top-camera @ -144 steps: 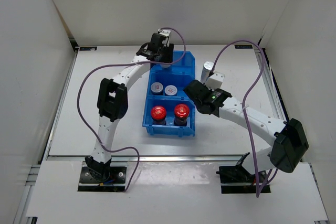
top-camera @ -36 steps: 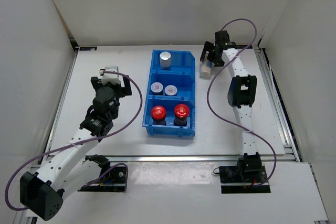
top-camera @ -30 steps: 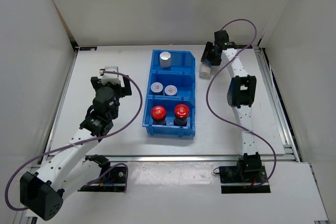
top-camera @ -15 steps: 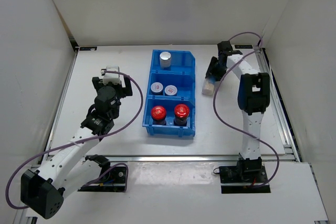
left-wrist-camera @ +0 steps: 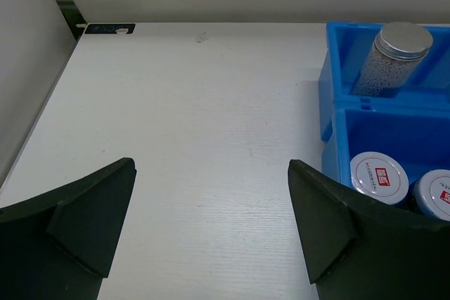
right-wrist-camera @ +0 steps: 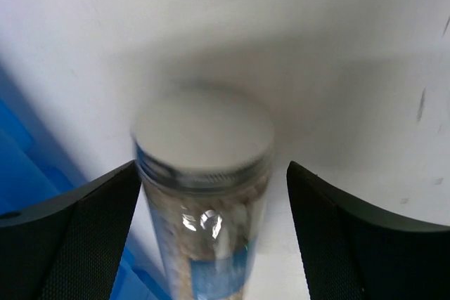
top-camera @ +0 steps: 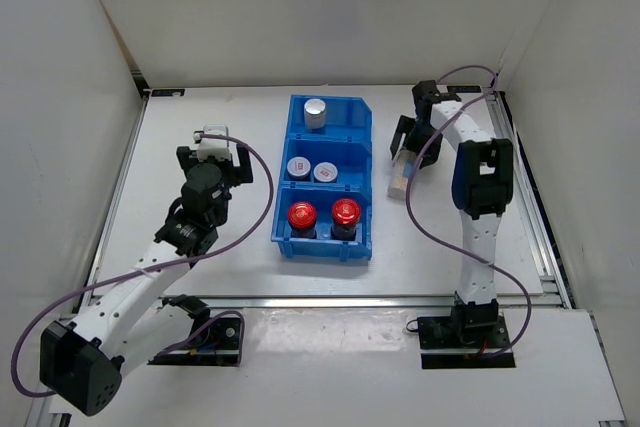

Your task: Organize the condiment bottles

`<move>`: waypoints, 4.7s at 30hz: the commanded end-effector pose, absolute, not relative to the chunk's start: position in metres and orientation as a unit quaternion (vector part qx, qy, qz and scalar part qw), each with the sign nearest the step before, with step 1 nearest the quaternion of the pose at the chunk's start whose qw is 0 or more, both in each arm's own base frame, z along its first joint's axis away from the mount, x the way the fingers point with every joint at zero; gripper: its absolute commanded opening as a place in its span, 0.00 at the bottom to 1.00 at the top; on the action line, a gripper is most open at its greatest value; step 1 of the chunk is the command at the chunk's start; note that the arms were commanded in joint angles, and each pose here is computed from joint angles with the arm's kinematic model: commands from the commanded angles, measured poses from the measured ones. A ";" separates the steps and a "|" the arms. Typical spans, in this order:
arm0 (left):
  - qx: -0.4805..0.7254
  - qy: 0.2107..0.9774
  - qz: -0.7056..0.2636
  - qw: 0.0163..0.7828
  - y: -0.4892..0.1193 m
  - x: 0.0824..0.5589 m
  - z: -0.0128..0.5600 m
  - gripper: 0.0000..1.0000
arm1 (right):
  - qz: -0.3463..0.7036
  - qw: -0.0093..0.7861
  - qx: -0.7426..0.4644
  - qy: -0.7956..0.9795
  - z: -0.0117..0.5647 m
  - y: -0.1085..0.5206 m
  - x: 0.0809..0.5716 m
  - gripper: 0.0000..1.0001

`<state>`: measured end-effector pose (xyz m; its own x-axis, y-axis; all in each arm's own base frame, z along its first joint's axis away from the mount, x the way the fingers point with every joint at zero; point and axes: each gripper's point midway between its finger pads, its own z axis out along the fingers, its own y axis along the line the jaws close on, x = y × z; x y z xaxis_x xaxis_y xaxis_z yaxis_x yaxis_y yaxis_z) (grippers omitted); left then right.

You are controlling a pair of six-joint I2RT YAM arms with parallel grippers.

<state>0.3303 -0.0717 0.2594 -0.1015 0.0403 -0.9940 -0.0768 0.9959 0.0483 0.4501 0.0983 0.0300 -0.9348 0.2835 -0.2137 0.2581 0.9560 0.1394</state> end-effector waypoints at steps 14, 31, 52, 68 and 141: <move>-0.011 0.736 0.030 0.677 -0.078 0.333 0.272 1.00 | 0.054 0.108 0.143 0.982 0.033 0.078 0.468 0.36; -0.011 0.736 0.030 0.677 -0.078 0.333 0.272 1.00 | 0.001 0.334 0.088 0.938 0.180 0.096 0.463 0.00; -0.016 0.733 0.025 0.680 -0.078 0.332 0.274 1.00 | -0.054 0.294 0.046 0.953 0.126 0.114 0.434 0.64; -0.016 0.733 0.025 0.680 -0.078 0.332 0.274 1.00 | -0.030 0.215 0.066 0.974 0.051 0.133 0.455 0.81; -0.015 0.736 0.020 0.677 -0.081 0.334 0.272 1.00 | 0.306 0.168 0.130 0.928 0.155 0.132 0.420 0.00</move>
